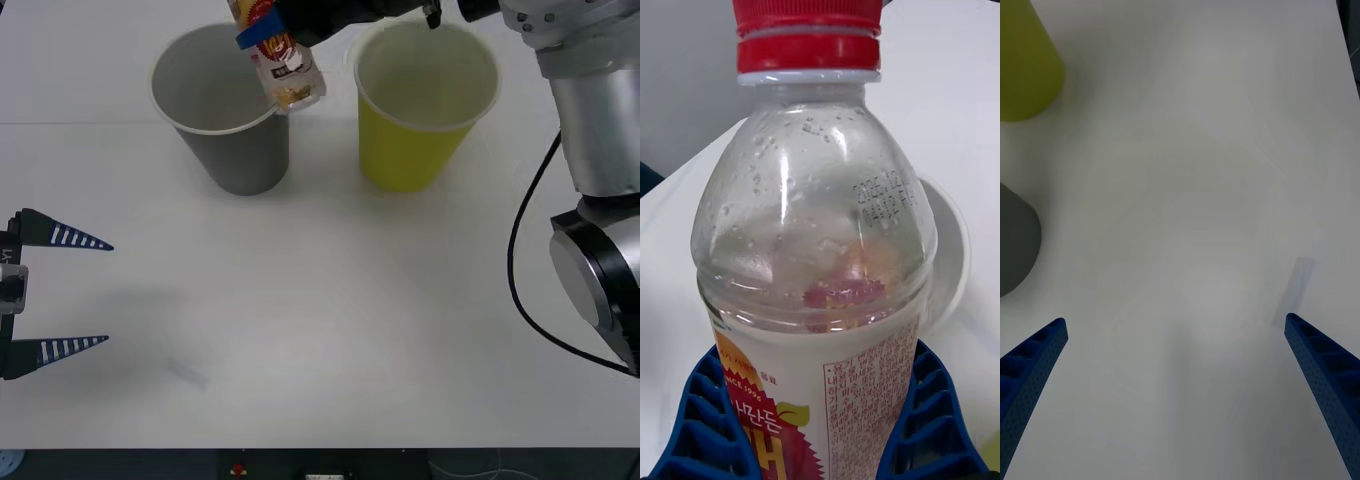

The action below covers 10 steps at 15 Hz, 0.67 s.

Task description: Put the can into the green bin and the plastic bottle into the gray bin

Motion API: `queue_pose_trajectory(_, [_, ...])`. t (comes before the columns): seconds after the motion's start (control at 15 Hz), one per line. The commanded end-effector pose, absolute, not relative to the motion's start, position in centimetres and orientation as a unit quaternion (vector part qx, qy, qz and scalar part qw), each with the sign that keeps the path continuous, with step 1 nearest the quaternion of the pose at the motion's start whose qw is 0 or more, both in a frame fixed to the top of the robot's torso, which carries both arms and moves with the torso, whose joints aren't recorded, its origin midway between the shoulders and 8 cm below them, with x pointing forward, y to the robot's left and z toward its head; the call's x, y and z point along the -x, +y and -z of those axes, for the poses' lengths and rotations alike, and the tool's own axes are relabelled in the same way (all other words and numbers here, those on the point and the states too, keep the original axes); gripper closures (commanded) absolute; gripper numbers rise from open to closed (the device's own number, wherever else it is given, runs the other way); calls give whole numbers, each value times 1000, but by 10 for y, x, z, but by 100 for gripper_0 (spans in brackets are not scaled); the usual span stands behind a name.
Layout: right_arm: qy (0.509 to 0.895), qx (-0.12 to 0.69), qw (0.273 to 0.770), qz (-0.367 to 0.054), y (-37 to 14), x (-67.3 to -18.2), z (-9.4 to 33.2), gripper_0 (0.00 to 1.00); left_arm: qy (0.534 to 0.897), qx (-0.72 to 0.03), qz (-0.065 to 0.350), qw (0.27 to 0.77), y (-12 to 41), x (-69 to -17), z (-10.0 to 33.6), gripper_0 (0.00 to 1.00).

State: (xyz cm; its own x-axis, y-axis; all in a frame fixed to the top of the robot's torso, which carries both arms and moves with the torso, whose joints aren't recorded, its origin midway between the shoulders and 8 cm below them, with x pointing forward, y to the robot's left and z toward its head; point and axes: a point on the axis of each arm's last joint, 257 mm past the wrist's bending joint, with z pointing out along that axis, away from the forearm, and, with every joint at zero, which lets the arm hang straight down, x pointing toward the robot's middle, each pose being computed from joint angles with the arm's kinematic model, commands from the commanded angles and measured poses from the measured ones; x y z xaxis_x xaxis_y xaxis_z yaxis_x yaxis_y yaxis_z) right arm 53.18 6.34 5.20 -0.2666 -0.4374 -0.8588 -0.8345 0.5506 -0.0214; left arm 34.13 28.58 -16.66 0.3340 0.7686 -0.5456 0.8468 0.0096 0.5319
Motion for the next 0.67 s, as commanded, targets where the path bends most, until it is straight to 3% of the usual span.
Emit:
queue_pose_trajectory(0.07, [762, 407, 454, -218, 94, -549, -51, 100, 575, -702, 47, 417, 286, -341, 167, 0])
queue_pose_trajectory(0.67, [756, 394, 483, -200, 144, -579, -22, 100, 575, -702, 47, 417, 286, -341, 167, 0])
